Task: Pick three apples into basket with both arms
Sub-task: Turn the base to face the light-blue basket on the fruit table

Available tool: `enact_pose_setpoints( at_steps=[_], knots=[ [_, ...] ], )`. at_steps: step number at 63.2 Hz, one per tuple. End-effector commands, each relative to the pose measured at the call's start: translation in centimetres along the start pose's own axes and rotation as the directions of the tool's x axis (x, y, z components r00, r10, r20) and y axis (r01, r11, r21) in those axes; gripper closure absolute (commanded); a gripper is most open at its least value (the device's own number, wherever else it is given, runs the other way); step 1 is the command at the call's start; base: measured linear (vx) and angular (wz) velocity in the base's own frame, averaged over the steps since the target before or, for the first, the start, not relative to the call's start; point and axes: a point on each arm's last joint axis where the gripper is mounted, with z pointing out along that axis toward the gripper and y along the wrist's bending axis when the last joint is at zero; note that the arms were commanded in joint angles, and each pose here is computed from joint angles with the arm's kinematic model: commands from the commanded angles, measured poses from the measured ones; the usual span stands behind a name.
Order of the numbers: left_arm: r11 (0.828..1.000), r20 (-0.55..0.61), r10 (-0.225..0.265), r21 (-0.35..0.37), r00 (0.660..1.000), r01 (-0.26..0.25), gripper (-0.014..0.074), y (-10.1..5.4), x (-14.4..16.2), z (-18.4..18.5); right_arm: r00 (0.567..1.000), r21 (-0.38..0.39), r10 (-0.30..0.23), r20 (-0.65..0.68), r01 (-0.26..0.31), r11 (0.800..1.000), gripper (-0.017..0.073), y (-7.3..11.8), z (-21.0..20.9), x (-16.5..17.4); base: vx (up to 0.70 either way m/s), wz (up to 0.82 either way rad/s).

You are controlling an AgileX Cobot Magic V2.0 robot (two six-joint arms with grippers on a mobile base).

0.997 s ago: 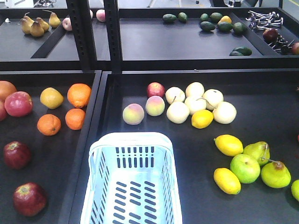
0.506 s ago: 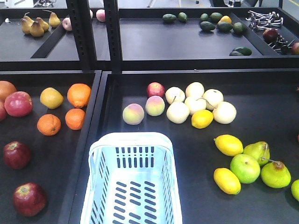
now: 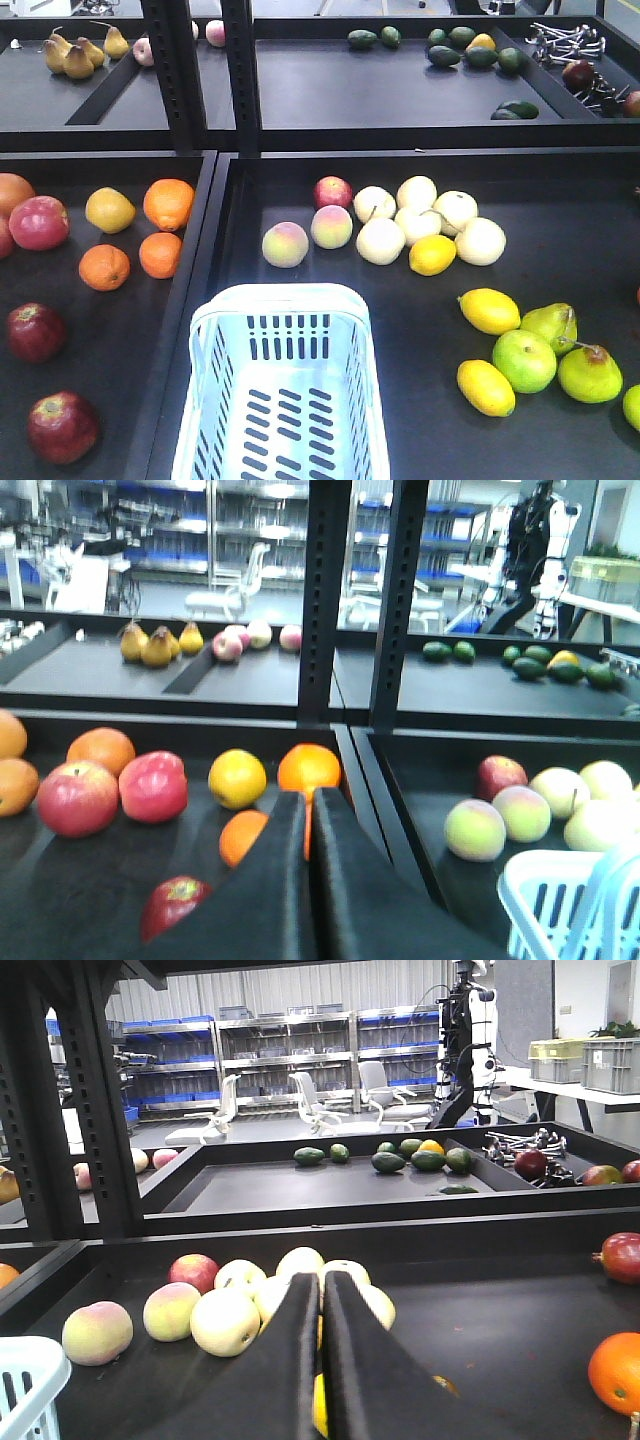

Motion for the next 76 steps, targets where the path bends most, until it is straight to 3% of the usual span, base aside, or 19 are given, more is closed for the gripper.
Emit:
enact_pose_setpoints(
  at_steps=[1,8,19,27,35,55,66,76],
  knots=[
    [1.0,-0.02,-0.018,0.008,1.0,0.018,0.06,-0.5,-3.4,0.4,0.997,0.005,-0.007,0.074,0.007,1.0,0.0568,0.0,-0.1,-0.3,0.0,0.0],
    [1.0,-0.121,-0.007,-0.006,0.993,0.007,0.06,-0.8,-6.8,1.4,0.997,0.005,-0.007,0.074,0.007,1.0,0.0568,0.0,-0.1,-0.3,0.0,0.0],
    [1.0,-0.318,-0.012,-0.026,0.948,0.004,0.06,-1.4,-10.7,4.2,0.997,0.005,-0.007,0.075,0.007,1.0,0.0568,0.0,-0.1,-0.3,0.0,0.0],
    [0.998,-0.451,0.054,0.014,0.891,-0.054,0.06,-1.8,-12.2,6.6,0.997,0.005,-0.007,0.075,0.007,1.0,0.0568,0.0,-0.1,-0.3,0.0,0.0],
    [0.993,-0.493,0.118,0.085,0.862,-0.088,0.06,-2.3,-13.0,8.0,0.997,0.005,-0.007,0.075,0.007,1.0,0.0568,0.0,-0.1,-0.3,0.0,0.0],
    [0.991,-0.503,0.129,0.101,0.854,-0.09,0.0587,-2.5,-13.0,8.8,0.997,0.005,-0.007,0.075,0.007,1.0,0.0568,0.0,-0.1,-0.3,0.0,0.0],
    [0.99,-0.519,0.133,0.101,0.844,-0.094,0.0477,-2.4,-12.9,8.7,0.997,0.005,-0.007,0.075,0.007,1.0,0.0568,0.0,-0.1,-0.3,0.0,0.0],
    [0.989,-0.55,0.149,0.097,0.822,-0.114,0.024,-2.3,-12.6,8.5,0.997,0.005,-0.007,0.075,0.007,1.0,0.0568,0.0,-0.1,-0.3,0.0,0.0]
  ],
)
